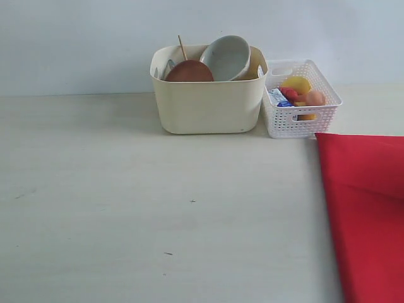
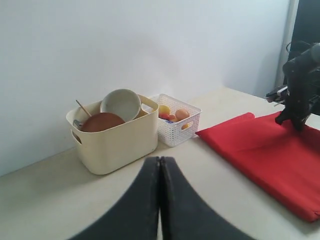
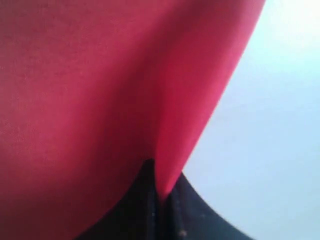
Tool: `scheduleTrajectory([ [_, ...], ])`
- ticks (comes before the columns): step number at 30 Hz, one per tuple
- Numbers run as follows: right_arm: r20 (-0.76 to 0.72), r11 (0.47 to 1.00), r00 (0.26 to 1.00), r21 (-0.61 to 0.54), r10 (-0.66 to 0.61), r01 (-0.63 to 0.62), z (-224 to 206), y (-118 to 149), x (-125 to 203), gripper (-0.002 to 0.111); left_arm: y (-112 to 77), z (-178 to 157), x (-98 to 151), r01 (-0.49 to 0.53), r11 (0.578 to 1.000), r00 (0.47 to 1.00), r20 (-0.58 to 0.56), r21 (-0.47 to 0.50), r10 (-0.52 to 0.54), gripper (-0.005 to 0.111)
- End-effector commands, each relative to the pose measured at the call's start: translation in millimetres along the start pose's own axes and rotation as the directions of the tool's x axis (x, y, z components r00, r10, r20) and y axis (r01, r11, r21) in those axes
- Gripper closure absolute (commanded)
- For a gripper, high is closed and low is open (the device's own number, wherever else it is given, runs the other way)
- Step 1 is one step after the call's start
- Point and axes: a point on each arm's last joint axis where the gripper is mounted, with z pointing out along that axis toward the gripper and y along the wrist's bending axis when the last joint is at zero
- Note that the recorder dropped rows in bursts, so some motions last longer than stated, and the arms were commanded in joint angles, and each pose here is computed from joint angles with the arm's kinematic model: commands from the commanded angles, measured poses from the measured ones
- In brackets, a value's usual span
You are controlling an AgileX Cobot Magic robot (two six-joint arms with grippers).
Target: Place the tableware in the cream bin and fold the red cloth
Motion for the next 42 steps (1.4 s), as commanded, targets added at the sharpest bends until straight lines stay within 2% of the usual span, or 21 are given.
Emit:
scheduleTrajectory([
  [1, -0.026, 0.997, 0.997, 0.013, 0.071, -0.071, 18, -38, -5, 0.108, -0.7, -4, 16, 0.035, 0.999, 0.999, 0.023, -0.01, -0.034, 0.107],
  [4, -0.023, 0.988, 0.99, -0.055, 0.142, -0.143, 28, -57, -15, 0.108, -1.6, -7, 19, 0.045, 0.999, 0.998, 0.039, -0.009, -0.044, 0.107],
  [8, 0.015, 0.958, 0.985, -0.232, 0.175, -0.167, 27, -52, -38, 0.108, -2.3, -7, 20, 0.066, 0.998, 0.997, 0.031, -0.001, -0.066, 0.107],
  [11, 0.053, 0.911, 0.964, -0.344, 0.261, -0.228, 28, -48, -60, 0.108, -2.3, -7, 20, 0.066, 0.998, 0.997, 0.031, -0.001, -0.066, 0.107],
  [16, 0.101, 0.901, 0.948, -0.355, 0.302, -0.249, 40, -54, -91, 0.108, -1.0, -7, 20, 0.047, 0.999, 0.998, 0.029, -0.017, -0.047, 0.107],
  [21, 0.101, 0.87, 0.915, -0.367, 0.39, -0.33, 57, -69, -106, 0.108, 0.3, -7, 20, 0.031, 0.999, 0.999, 0.035, -0.031, -0.03, 0.107],
  [27, 0.109, 0.79, 0.87, -0.485, 0.48, -0.375, 51, -75, -119, 0.106, 0.7, -7, 19, 0.031, 0.999, 0.999, 0.041, -0.034, -0.029, 0.107],
  [30, 0.133, 0.81, 0.878, -0.468, 0.459, -0.353, 37, -82, -121, 0.09, 0.5, -7, 20, 0.031, 0.999, 0.999, 0.037, -0.033, -0.029, 0.107],
  [34, 0.217, 0.883, 0.886, -0.339, 0.41, -0.326, -4, -106, -115, 0.057, 0.5, -7, 20, 0.032, 0.999, 0.999, 0.037, -0.032, -0.031, 0.107],
  [36, 0.268, 0.905, 0.879, -0.279, 0.394, -0.32, -29, -118, -111, 0.04, 0.3, -7, 20, 0.034, 0.999, 0.999, 0.037, -0.03, -0.033, 0.107],
  [37, 0.286, 0.91, 0.875, -0.264, 0.39, -0.319, -39, -122, -110, 0.036, 0.3, -7, 20, 0.034, 0.999, 0.999, 0.037, -0.03, -0.033, 0.107],
  [39, 0.322, 0.919, 0.871, -0.259, 0.372, -0.297, -58, -126, -106, 0.034, 0.2, -7, 20, 0.035, 0.999, 0.999, 0.038, -0.029, -0.034, 0.107],
  [41, 0.343, 0.931, 0.883, -0.287, 0.32, -0.225, -73, -118, -107, 0.042, 0.1, -7, 20, 0.037, 0.999, 0.999, 0.038, -0.028, -0.036, 0.107],
  [42, 0.346, 0.929, 0.889, -0.317, 0.299, -0.189, -78, -111, -108, 0.051, -0.1, -7, 20, 0.041, 0.999, 0.998, 0.039, -0.025, -0.04, 0.107],
])
